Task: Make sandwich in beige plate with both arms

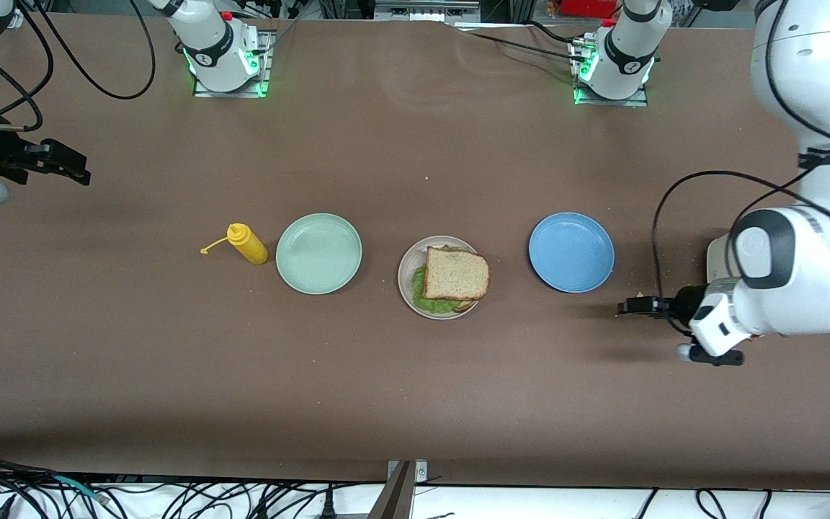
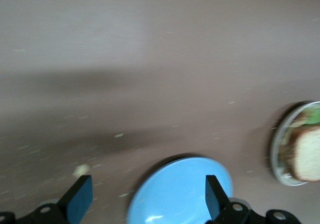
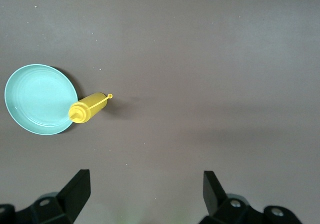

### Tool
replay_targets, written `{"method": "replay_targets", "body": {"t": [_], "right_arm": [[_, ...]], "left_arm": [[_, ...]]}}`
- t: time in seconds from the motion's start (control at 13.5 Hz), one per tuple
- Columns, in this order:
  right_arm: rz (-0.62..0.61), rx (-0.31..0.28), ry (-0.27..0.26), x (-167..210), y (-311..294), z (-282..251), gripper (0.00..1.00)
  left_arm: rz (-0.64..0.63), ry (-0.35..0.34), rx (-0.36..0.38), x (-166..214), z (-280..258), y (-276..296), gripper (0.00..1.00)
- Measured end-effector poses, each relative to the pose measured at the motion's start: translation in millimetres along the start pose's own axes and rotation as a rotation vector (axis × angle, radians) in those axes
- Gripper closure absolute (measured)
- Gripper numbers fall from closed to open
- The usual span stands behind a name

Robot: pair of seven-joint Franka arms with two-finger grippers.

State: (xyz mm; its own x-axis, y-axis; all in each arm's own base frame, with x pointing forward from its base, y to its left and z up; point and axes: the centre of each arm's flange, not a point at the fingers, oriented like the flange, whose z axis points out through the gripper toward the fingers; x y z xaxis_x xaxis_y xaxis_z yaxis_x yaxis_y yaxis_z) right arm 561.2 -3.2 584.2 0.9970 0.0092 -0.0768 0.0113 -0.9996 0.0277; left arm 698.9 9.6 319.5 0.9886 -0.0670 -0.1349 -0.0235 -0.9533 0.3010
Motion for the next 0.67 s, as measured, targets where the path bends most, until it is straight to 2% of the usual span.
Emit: {"method": "replay_targets", "body": {"t": [0.3,0.67], "right_arm": [[0.000,0.000,0.002,0.3,0.0,0.0,0.00],[0.000,0.000,0.002,0.5,0.1,0.2,0.00]], "left_arm": [[0.038,-0.041,0.151,-19.0,-43.3,-11.4,0.00],[0.036,-0.100,0.217,-40.9,-79.0,0.7,0.00]]}}
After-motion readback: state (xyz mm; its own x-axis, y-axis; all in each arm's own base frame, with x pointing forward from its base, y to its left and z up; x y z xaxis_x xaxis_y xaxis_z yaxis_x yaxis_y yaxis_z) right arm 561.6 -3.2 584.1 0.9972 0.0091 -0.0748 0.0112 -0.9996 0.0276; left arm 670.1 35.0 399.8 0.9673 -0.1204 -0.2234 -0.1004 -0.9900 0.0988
